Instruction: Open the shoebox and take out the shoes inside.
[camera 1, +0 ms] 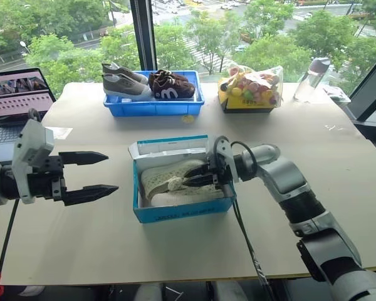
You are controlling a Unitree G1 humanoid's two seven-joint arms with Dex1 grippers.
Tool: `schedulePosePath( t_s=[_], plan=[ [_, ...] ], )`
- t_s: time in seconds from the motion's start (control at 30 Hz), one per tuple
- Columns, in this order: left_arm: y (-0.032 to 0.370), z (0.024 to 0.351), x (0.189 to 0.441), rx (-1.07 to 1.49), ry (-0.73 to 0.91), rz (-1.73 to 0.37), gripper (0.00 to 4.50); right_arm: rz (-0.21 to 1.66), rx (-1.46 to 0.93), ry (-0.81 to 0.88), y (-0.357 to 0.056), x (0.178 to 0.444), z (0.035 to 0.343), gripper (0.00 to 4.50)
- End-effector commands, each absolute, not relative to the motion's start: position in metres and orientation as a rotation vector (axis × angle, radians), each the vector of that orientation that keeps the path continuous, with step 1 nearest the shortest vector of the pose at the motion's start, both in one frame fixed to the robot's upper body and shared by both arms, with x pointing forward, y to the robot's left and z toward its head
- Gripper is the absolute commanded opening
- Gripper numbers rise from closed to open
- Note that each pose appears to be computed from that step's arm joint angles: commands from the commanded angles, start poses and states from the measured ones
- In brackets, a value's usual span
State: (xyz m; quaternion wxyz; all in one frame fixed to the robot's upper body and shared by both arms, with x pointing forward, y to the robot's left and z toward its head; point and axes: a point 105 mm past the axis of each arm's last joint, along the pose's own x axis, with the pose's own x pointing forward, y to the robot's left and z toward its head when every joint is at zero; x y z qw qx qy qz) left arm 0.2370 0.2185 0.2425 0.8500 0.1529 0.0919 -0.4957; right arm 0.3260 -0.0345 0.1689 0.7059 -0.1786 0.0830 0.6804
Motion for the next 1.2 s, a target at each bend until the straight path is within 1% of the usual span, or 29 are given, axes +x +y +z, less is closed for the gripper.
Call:
schedulePosePath(
  t_s=[0.03, 0.13, 0.23, 0.37, 0.43, 0.5, 0.53, 0.63, 0.67, 0.73, 1.2],
  plan=[
    [0.218, 0.253, 0.234, 0.365, 0.153, -1.038, 4.5, 1.517, -0.423, 0.12, -0.031, 0.325, 0.179, 0.01],
    [0.217, 0.253, 0.235, 0.364, 0.153, -1.041, 4.5, 1.51, -0.442, 0.12, -0.032, 0.326, 0.177, 0.01],
    [0.218, 0.253, 0.236, 0.363, 0.155, -1.042, 4.5, 1.511, -0.44, 0.107, -0.034, 0.325, 0.184, 0.01],
    [0.218, 0.252, 0.236, 0.363, 0.158, -1.044, 4.5, 1.514, -0.368, 0.034, -0.035, 0.324, 0.211, 0.01],
    [0.218, 0.252, 0.237, 0.363, 0.159, -1.044, 4.5, 1.512, -0.353, 0.017, -0.037, 0.324, 0.219, 0.01],
    [0.218, 0.252, 0.238, 0.363, 0.158, -1.044, 4.5, 1.534, -0.371, 0.042, -0.041, 0.321, 0.221, 0.56],
    [0.218, 0.252, 0.238, 0.363, 0.158, -1.044, 4.5, 1.54, -0.403, 0.055, -0.043, 0.32, 0.218, 0.75],
    [0.217, 0.252, 0.238, 0.361, 0.158, -1.046, 4.5, 1.509, -0.458, 0.06, -0.044, 0.324, 0.211, 1.72],
    [0.217, 0.252, 0.238, 0.361, 0.157, -1.047, 4.5, 1.507, -0.467, 0.067, -0.044, 0.324, 0.208, 2.18],
    [0.217, 0.252, 0.238, 0.361, 0.158, -1.047, 4.5, 1.52, -0.483, 0.091, -0.043, 0.322, 0.202, 2.76],
    [0.221, 0.254, 0.235, 0.368, 0.162, -1.031, 4.5, 1.537, -0.502, 0.184, -0.039, 0.327, 0.169, 2.76]
  ],
)
